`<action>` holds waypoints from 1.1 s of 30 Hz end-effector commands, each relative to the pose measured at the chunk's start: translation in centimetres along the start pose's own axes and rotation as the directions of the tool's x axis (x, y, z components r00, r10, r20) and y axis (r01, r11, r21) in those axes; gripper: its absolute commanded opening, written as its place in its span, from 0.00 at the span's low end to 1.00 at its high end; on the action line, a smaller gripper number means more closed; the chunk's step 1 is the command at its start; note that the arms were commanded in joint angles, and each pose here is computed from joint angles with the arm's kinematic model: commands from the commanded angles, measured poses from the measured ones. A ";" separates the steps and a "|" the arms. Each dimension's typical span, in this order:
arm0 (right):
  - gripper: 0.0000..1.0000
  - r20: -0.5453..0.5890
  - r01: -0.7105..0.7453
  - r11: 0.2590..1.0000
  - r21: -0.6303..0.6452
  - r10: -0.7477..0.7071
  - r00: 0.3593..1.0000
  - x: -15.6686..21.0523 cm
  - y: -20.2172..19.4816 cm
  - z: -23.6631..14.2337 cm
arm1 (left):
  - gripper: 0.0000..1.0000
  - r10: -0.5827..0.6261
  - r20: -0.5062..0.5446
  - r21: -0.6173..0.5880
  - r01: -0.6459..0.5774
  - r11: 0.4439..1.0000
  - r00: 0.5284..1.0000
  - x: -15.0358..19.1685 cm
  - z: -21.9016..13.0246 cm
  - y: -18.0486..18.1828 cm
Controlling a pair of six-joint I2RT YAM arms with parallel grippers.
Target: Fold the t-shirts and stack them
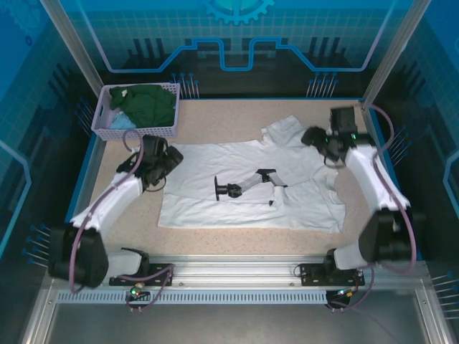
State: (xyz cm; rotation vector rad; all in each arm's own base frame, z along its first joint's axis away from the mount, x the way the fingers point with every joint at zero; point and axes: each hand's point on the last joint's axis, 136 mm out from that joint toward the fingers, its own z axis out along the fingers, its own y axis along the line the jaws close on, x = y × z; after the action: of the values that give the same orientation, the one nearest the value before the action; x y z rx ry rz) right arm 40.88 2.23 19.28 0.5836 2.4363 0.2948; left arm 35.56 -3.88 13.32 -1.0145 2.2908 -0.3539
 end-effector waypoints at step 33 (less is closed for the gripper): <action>0.66 -0.128 0.224 0.974 -0.039 -0.227 0.965 -7.6 3.7 28.0 | 0.58 -0.221 -0.192 0.008 0.227 0.974 0.956 -7.1 17.2 0.5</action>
State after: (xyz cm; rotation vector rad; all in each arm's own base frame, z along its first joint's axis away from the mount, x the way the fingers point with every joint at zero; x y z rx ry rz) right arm 64.23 3.05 3.22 0.3139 2.5927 0.2233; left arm 49.04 2.26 3.01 -1.3050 2.3060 -0.5583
